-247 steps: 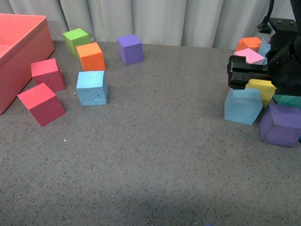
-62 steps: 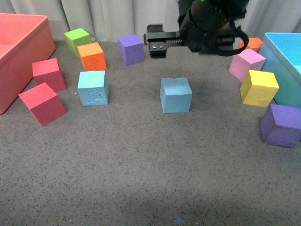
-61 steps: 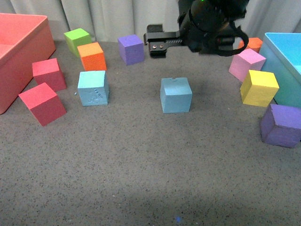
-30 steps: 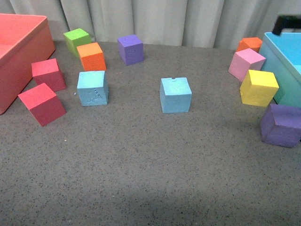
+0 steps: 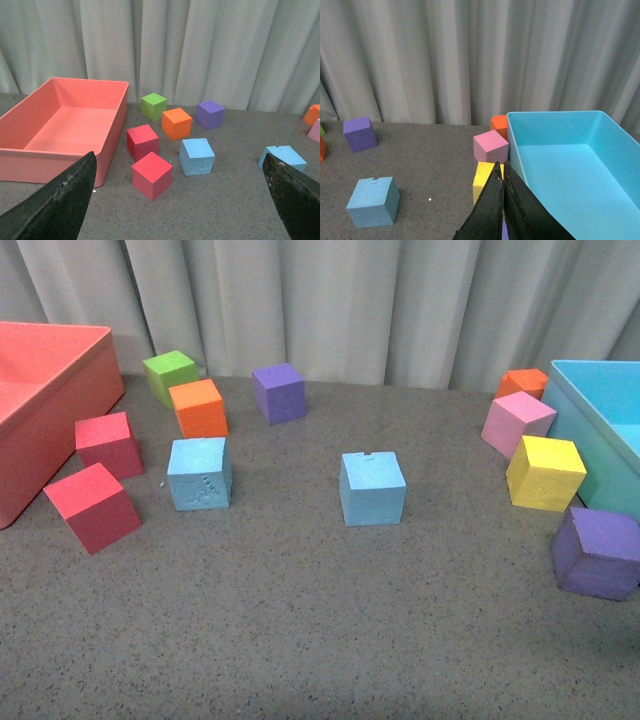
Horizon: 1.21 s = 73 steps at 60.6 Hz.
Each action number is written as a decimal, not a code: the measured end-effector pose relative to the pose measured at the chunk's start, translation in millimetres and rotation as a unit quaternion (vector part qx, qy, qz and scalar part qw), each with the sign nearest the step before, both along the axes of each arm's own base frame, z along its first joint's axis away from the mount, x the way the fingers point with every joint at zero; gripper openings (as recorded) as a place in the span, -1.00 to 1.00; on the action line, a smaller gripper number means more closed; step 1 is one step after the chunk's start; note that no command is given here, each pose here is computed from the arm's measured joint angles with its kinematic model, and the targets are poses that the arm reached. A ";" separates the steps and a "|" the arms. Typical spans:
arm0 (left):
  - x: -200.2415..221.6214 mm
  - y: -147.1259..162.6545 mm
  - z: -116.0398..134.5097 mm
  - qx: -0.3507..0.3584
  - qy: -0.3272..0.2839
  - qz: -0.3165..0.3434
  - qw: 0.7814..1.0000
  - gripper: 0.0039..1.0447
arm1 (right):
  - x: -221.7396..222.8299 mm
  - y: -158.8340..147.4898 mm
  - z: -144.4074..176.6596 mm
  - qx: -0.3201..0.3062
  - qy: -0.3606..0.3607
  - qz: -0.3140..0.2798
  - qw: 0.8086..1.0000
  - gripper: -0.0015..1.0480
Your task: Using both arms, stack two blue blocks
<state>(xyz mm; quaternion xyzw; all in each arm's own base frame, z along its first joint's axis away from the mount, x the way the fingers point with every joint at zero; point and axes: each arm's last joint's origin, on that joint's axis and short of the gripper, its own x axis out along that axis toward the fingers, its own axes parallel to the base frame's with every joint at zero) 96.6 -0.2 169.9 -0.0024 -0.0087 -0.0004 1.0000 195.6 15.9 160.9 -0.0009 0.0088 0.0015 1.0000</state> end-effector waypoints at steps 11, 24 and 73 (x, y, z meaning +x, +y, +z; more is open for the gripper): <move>0.0 0.0 0.0 0.000 0.000 0.000 1.000 0.88 | -24.4 -14.1 0.2 0.001 0.001 0.001 1.000 -0.98; 0.0 0.0 0.0 0.000 0.000 0.000 1.000 0.88 | -42.1 -15.6 0.7 0.001 0.000 -0.002 1.000 -0.98; 0.0 0.0 0.0 0.000 0.000 0.000 1.000 0.88 | -78.8 -15.7 6.7 0.001 -0.012 -0.001 1.000 -0.98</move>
